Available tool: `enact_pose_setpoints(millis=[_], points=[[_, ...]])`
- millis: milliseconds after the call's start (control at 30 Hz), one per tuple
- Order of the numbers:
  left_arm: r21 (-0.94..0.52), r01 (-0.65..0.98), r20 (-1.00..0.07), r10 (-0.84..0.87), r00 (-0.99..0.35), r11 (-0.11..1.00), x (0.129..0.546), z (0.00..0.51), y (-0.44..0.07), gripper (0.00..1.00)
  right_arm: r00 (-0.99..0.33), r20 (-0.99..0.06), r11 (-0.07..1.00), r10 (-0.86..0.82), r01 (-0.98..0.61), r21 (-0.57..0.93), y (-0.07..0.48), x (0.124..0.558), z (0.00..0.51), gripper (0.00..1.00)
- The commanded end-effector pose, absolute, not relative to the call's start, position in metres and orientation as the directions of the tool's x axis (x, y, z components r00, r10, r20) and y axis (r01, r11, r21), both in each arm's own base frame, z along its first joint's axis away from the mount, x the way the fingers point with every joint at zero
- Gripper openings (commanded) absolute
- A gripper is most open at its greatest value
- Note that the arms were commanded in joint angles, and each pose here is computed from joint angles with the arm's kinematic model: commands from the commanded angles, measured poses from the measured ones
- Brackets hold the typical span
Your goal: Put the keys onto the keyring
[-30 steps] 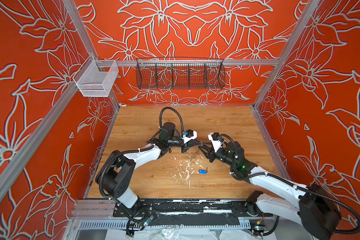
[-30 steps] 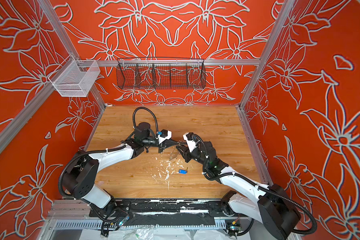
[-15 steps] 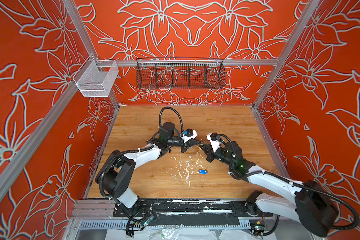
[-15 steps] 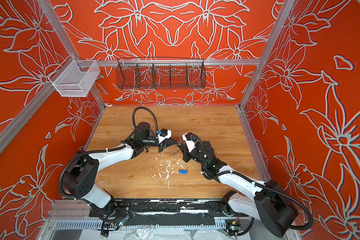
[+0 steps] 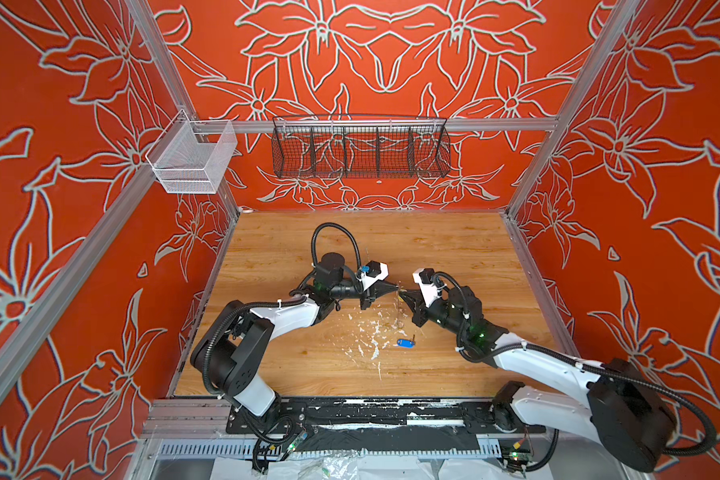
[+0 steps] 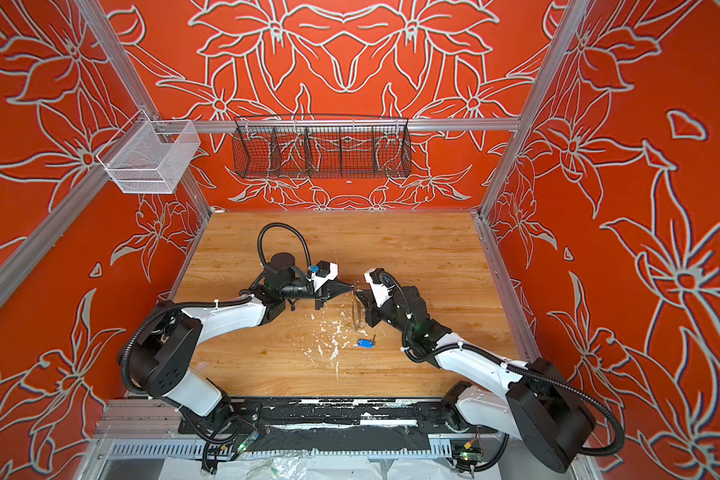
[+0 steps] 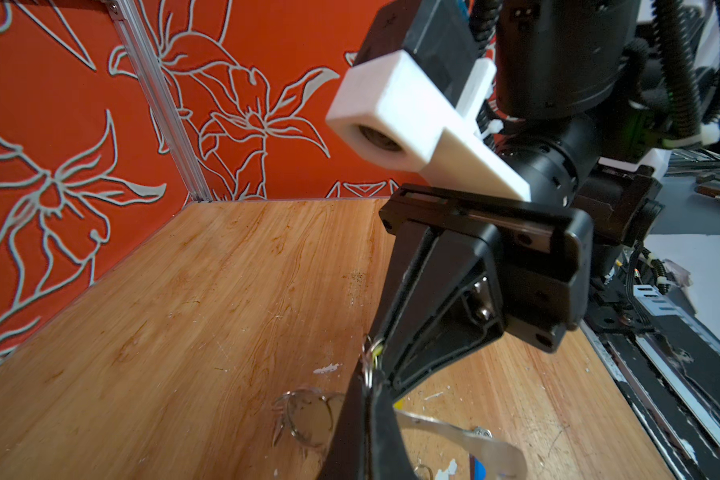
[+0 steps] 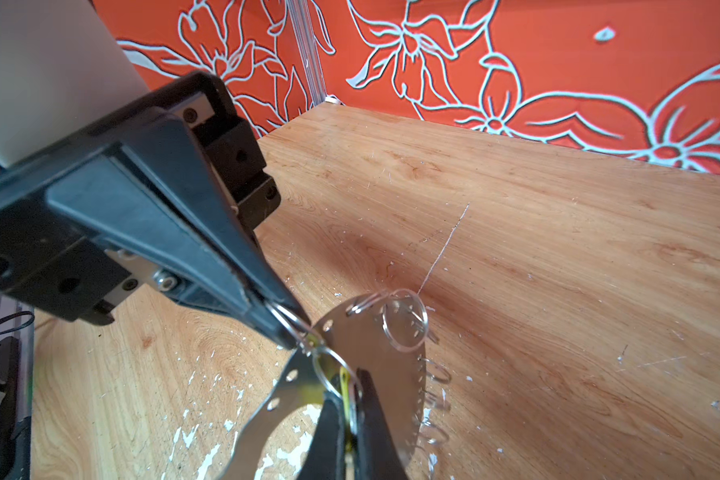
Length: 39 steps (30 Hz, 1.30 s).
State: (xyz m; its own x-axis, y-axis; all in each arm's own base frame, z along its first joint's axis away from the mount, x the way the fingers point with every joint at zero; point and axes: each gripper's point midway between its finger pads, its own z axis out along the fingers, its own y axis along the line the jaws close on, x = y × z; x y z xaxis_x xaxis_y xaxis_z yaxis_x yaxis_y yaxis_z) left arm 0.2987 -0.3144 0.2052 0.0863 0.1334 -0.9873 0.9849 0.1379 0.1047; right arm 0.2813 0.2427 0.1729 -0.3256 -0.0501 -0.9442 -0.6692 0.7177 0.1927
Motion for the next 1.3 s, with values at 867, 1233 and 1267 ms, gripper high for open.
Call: enact_pose_setpoints(millis=[867,1233,1267], points=[[0.232,0.940,-0.973,0.077,0.219,0.252,0.306,0.243,-0.296,0.20,-0.394,-0.887,0.782,-0.240,-0.620,0.064,0.233,0.298,0.180,0.00],[0.191,0.770,-0.979,0.066,0.192,0.608,0.349,0.265,-0.251,0.20,-0.230,-0.784,0.662,-0.577,-0.694,-0.283,0.244,0.307,0.196,0.00],[0.151,0.722,-0.986,0.054,0.156,0.675,0.361,0.267,-0.240,0.22,-0.225,-0.750,0.634,-0.622,-0.707,-0.314,0.245,0.308,0.194,0.00]])
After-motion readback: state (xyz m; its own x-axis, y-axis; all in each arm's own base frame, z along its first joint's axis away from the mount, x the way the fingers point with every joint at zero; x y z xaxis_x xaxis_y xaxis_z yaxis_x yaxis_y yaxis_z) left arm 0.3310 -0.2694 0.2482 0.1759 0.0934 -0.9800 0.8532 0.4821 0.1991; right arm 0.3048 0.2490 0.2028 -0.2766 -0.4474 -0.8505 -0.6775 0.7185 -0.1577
